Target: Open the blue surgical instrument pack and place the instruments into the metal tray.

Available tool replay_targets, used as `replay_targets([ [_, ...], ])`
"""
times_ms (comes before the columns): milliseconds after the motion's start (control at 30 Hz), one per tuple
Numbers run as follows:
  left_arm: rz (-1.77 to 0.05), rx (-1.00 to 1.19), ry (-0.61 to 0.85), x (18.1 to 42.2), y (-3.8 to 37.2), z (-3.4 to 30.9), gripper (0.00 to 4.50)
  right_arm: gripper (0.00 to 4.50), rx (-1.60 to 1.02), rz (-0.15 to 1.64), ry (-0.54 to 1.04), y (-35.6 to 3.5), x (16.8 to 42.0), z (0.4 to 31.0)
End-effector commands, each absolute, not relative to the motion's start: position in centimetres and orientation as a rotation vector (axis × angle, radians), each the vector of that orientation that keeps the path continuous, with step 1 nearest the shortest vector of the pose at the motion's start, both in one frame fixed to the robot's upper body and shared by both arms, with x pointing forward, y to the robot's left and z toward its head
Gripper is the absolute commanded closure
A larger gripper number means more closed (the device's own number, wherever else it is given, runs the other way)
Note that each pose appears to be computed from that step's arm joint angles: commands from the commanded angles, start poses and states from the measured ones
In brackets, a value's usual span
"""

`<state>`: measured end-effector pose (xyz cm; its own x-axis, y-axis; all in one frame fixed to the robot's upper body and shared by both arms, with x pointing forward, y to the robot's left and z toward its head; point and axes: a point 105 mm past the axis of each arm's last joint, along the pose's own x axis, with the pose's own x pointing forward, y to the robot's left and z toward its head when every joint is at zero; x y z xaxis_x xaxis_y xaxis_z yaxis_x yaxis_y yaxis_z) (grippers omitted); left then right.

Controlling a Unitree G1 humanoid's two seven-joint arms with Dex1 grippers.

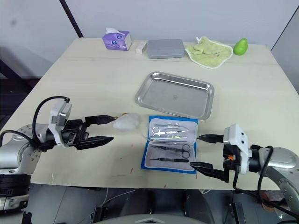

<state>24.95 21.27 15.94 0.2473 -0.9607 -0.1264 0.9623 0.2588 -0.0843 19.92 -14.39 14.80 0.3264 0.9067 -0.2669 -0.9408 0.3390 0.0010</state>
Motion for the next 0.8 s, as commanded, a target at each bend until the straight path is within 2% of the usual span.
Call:
replay_targets([
  [33,-1.342,0.056,0.113,24.4,20.9,17.0,0.00,0.02,-0.213,1.236,0.198,-13.9,20.1,15.2],
  [400,-1.430,0.099,0.085,23.9,17.8,16.6,0.00,0.02,-0.314,1.332,0.165,-12.7,24.9,10.8],
  [800,-1.452,0.112,0.095,23.7,17.7,16.5,0.00,0.02,-0.379,1.389,0.203,-13.3,26.3,8.9],
])
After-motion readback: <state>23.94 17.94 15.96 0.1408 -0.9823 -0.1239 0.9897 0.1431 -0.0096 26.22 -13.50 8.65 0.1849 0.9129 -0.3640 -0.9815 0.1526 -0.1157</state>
